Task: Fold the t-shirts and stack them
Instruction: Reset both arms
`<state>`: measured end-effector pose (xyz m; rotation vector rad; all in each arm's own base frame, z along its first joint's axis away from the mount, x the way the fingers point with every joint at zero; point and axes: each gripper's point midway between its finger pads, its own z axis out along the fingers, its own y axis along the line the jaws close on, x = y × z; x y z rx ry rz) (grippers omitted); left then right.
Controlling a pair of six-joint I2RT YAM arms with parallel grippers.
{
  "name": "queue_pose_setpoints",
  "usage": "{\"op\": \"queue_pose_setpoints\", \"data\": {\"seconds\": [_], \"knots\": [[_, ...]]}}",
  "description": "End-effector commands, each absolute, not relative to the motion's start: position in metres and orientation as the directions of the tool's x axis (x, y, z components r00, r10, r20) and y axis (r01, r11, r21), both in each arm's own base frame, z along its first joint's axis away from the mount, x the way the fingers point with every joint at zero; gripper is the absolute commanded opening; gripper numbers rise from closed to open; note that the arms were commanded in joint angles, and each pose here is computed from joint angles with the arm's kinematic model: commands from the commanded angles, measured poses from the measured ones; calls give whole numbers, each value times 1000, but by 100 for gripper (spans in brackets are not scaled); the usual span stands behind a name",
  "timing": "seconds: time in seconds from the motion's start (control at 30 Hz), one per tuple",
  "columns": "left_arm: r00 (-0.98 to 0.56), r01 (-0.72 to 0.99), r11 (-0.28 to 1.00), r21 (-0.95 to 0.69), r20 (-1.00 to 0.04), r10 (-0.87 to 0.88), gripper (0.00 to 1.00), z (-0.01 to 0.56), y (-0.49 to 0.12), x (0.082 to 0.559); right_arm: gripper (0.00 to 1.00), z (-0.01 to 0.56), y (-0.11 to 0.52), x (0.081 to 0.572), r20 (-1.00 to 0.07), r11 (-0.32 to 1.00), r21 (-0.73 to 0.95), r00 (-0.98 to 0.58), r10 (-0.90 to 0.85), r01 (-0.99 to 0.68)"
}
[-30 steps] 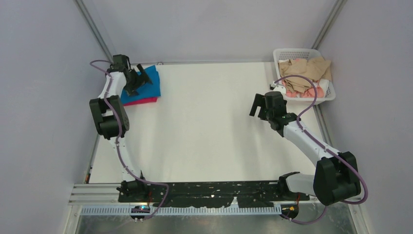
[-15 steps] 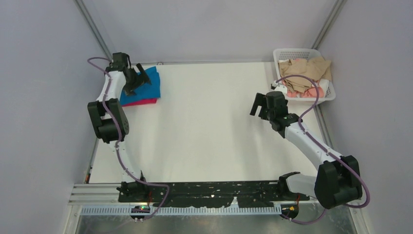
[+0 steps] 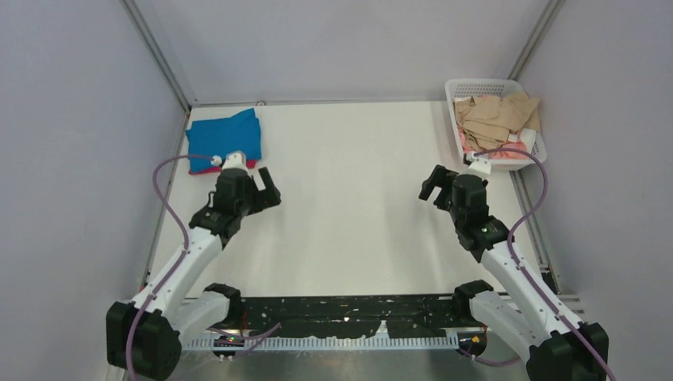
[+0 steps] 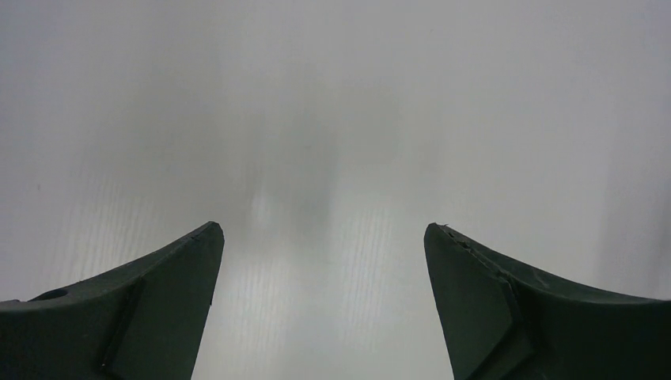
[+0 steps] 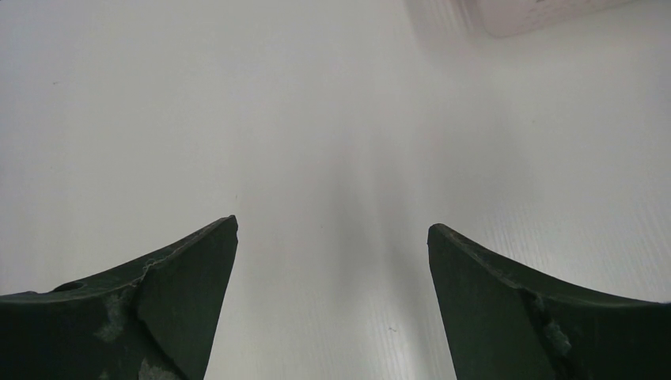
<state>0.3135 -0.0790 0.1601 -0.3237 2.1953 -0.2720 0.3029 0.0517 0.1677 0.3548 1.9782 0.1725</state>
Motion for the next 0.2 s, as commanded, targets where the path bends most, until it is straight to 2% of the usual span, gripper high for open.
{"op": "queue_pose_setpoints", "data": {"seconds": [0.0, 0.17], "knots": [[-445, -164, 898, -408, -782, -436, 100, 137, -73, 297, 95, 167, 43, 298, -876, 927, 315, -312, 367, 206], [-412, -198, 909, -365, -811, -416, 100, 145, -56, 281, 95, 180, 36, 296, -899, 923, 322, -237, 368, 209]]}}
